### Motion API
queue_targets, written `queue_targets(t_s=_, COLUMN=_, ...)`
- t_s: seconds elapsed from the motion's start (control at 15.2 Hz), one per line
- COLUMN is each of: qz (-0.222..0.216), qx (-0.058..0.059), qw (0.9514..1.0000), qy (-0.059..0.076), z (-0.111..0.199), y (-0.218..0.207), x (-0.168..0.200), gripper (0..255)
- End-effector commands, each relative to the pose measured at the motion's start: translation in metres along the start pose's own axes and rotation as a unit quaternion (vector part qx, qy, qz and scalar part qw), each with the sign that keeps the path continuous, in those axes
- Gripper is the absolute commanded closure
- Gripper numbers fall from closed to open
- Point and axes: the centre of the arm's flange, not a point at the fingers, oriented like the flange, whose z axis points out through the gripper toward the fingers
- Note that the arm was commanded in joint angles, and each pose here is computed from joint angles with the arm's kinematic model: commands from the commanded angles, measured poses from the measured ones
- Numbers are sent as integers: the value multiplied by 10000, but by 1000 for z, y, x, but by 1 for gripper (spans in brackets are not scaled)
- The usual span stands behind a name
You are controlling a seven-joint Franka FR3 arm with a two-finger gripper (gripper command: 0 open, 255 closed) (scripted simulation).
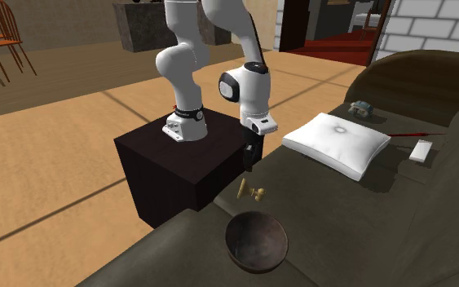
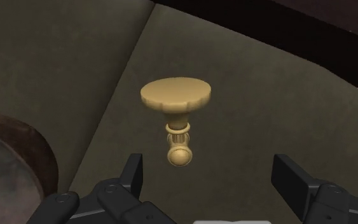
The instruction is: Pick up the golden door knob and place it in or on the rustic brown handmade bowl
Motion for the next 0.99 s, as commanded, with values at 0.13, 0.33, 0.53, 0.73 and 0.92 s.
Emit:
queue_targets(t_s=0.13, qz=-214, qx=27, qw=9998, qy=-29, z=53, y=14, x=3, gripper=0)
queue_targets(t_s=0.33, qz=-321, qx=47, qw=9995, qy=-45, z=83, y=19, x=5, gripper=0)
queue_targets(t_s=0.53, qz=-321, qx=47, qw=9995, qy=-45, z=99, y=19, x=5, gripper=0)
queue_targets(t_s=0.73, qz=-321, qx=47, qw=9995, qy=-45, z=115, y=18, x=5, gripper=0)
queue_targets(t_s=0.92, qz=-321, qx=47, qw=9995, qy=-45, z=118, y=18, x=5, gripper=0)
